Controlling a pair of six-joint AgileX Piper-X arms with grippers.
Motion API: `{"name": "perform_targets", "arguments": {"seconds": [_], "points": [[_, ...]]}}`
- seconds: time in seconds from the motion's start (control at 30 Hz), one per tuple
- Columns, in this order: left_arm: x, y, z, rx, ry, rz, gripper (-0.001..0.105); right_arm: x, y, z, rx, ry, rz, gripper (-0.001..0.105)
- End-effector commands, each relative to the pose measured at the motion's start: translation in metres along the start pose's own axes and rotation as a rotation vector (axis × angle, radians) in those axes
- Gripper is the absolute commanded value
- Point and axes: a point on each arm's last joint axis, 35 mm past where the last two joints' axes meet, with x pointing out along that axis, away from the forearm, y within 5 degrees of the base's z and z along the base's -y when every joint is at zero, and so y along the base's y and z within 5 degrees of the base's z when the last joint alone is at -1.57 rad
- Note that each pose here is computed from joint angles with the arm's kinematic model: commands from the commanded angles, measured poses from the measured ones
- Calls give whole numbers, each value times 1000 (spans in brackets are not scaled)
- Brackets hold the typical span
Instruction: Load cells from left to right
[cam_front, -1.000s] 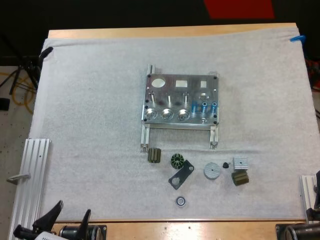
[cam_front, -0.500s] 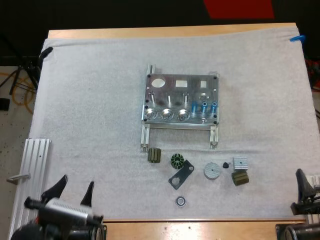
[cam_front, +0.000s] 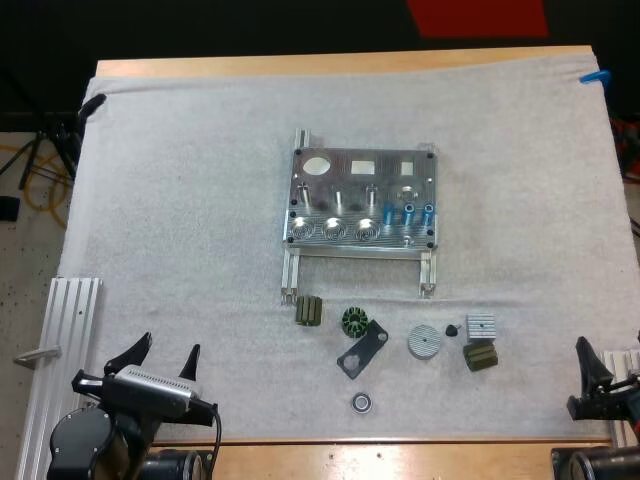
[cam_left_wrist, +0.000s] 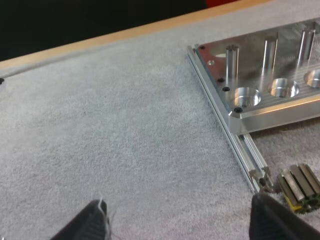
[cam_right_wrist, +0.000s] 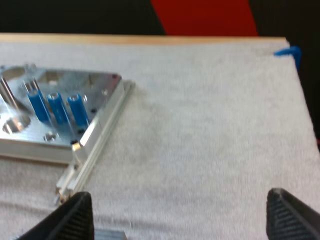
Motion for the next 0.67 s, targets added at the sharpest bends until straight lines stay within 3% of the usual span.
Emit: {"name": "perform_targets", "arguments": {"seconds": [0.0,0.63], "points": [[1,0,3,-11,0,9,59,5,1,-2,1,23,17,69],[1,0,3,-11,-2,9,59,10,2,-7,17,46,16,69]]}}
